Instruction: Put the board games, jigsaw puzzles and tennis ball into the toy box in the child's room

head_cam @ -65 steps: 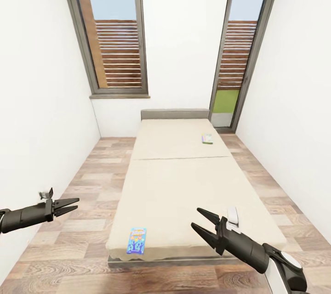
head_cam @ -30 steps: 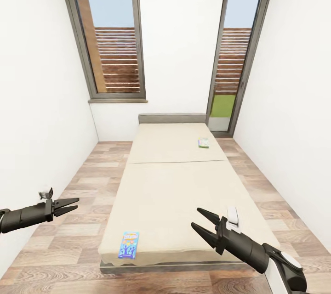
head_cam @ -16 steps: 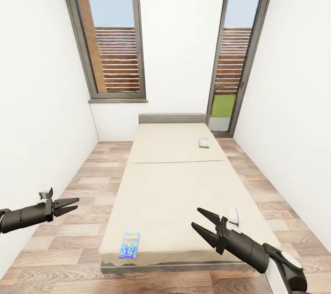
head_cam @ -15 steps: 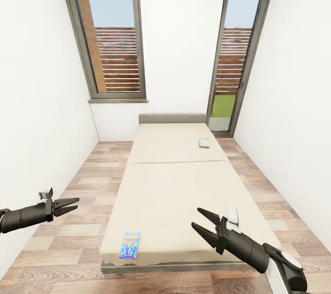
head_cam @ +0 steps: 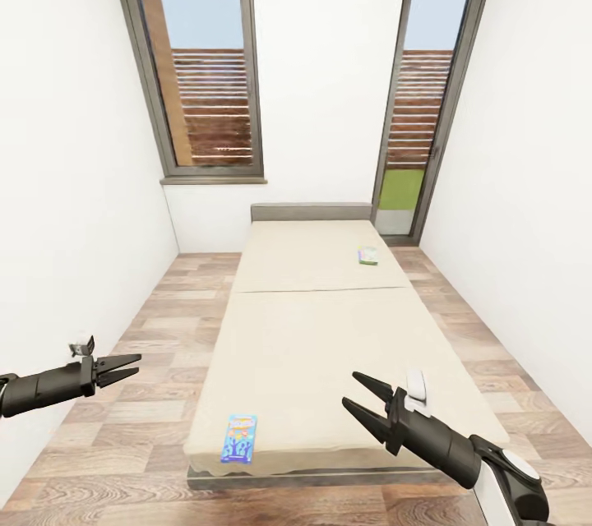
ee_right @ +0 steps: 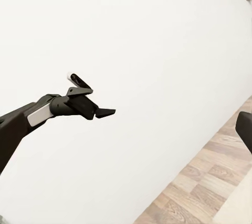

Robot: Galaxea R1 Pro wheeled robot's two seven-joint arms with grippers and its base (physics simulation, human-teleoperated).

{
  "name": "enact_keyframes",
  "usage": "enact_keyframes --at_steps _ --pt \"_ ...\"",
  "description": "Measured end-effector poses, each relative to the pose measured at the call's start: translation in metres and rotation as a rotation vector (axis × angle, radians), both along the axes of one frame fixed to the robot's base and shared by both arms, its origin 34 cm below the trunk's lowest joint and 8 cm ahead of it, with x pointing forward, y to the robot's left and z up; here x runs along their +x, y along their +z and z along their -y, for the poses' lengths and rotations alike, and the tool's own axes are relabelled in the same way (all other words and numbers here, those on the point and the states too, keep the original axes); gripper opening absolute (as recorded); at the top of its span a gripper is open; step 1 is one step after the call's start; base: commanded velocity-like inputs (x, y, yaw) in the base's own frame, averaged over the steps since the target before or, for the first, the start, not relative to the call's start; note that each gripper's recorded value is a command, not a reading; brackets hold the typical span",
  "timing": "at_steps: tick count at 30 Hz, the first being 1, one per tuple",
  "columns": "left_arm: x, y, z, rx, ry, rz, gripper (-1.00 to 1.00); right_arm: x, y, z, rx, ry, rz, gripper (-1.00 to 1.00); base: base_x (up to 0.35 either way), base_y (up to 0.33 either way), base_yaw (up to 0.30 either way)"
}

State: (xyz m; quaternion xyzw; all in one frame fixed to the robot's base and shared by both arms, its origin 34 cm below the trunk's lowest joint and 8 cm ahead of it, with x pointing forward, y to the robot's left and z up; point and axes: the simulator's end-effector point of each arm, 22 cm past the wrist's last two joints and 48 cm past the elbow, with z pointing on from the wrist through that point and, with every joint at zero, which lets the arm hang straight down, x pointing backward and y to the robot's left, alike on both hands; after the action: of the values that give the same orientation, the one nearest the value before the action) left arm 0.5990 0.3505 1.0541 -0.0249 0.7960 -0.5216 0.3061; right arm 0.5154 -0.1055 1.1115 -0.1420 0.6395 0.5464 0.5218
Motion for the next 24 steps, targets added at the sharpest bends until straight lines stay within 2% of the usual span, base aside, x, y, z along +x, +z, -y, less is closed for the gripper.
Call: enact_keyframes --at_steps 11,17,24 --pt "0.000 0.000 0.000 0.000 0.001 0.001 1.00 0.001 0.000 0.000 0.000 -0.005 -0.004 1.00 0.000 0.040 0.000" --pt "0.000 0.000 0.000 0.000 0.001 0.001 1.00 0.008 -0.006 0.003 -0.016 -0.039 -0.022 1.00 0.000 0.007 0.000" --pt "0.000 0.000 0.000 0.000 0.000 0.000 1.00 0.029 -0.018 0.008 -0.047 -0.103 -0.105 1.00 0.000 0.063 0.000"
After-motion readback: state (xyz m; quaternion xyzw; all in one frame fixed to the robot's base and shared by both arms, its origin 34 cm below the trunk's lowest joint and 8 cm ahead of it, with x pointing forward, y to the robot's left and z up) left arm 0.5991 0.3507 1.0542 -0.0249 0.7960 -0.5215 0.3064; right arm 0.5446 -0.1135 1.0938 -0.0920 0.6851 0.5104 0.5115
